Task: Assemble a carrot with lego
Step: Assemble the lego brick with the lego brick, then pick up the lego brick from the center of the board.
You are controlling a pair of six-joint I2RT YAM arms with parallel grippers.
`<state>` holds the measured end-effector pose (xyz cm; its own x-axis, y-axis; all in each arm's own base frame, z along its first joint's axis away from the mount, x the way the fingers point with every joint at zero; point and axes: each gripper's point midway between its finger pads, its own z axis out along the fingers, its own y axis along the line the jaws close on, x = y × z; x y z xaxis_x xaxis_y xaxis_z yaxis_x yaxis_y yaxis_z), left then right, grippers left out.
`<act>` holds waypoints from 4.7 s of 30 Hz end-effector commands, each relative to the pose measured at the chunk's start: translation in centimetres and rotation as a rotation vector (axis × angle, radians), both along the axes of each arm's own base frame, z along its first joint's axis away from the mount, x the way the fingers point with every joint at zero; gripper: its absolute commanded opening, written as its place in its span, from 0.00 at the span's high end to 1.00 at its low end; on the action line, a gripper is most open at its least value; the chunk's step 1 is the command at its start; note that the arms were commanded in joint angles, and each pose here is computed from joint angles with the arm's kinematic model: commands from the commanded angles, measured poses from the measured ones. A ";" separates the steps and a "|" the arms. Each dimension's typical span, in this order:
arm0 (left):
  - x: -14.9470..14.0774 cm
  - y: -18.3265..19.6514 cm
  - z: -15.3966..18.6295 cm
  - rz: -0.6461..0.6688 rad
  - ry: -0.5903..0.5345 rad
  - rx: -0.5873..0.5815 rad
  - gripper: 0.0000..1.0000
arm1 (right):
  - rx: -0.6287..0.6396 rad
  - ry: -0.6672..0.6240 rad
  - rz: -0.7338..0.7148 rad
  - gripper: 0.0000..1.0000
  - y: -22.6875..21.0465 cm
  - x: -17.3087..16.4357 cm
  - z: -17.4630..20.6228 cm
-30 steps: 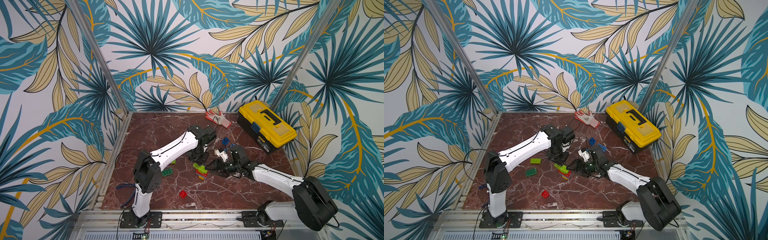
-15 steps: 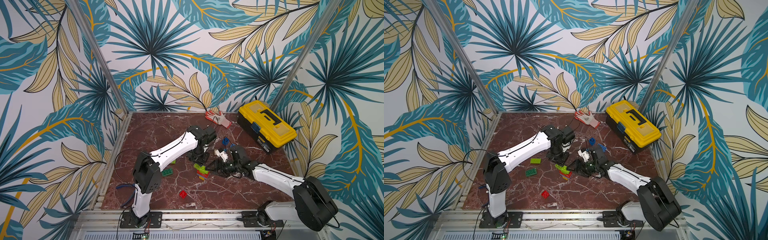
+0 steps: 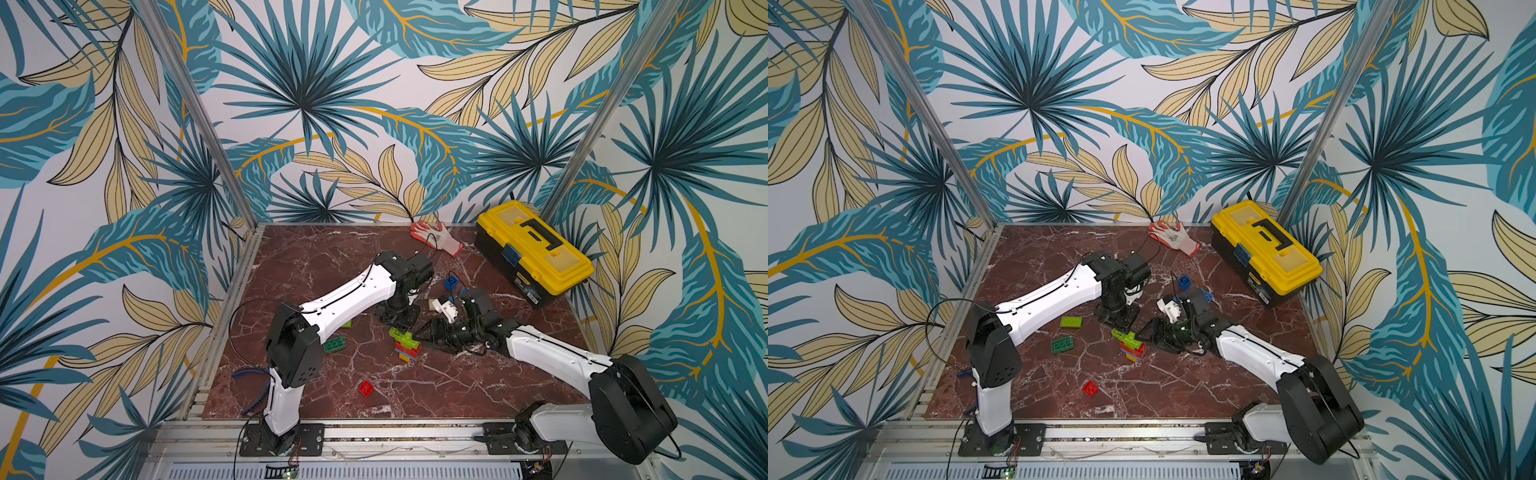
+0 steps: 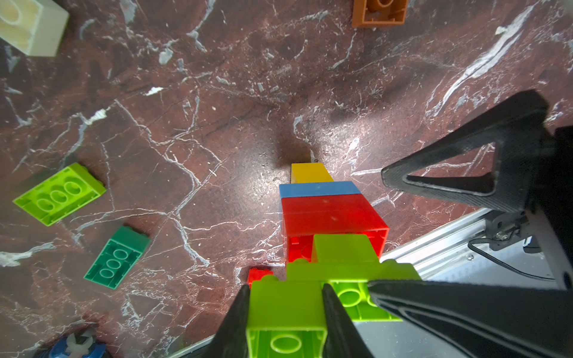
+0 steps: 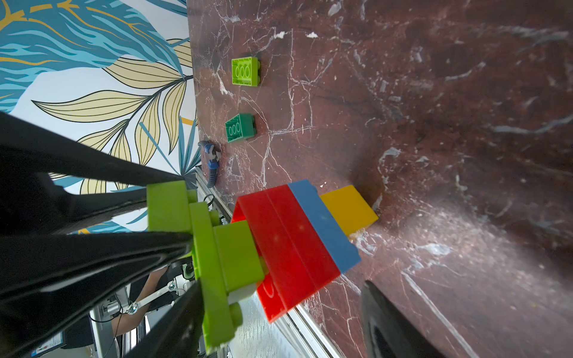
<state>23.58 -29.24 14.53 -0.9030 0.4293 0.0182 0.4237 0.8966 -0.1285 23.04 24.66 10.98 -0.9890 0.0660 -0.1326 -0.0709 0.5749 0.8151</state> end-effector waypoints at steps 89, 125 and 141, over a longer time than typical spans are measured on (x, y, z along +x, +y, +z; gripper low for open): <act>-0.4 1.3 2.4 0.013 -0.061 0.075 0.39 | -0.050 0.010 0.004 0.25 -0.5 0.1 -0.5; 1.9 8.5 3.8 0.422 -0.139 -0.420 0.01 | 0.001 -0.039 0.005 0.18 0.1 0.6 2.7; 2.3 20.3 0.7 0.871 -0.204 -0.437 0.01 | -0.445 -0.407 0.222 0.01 -0.5 -3.6 12.4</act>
<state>25.60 -9.81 14.95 -0.9013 -0.4014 -0.1628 -0.2822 0.8293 -0.4823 20.77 24.72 26.28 -0.8444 -0.1248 -0.5210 -0.4494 0.6943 0.5621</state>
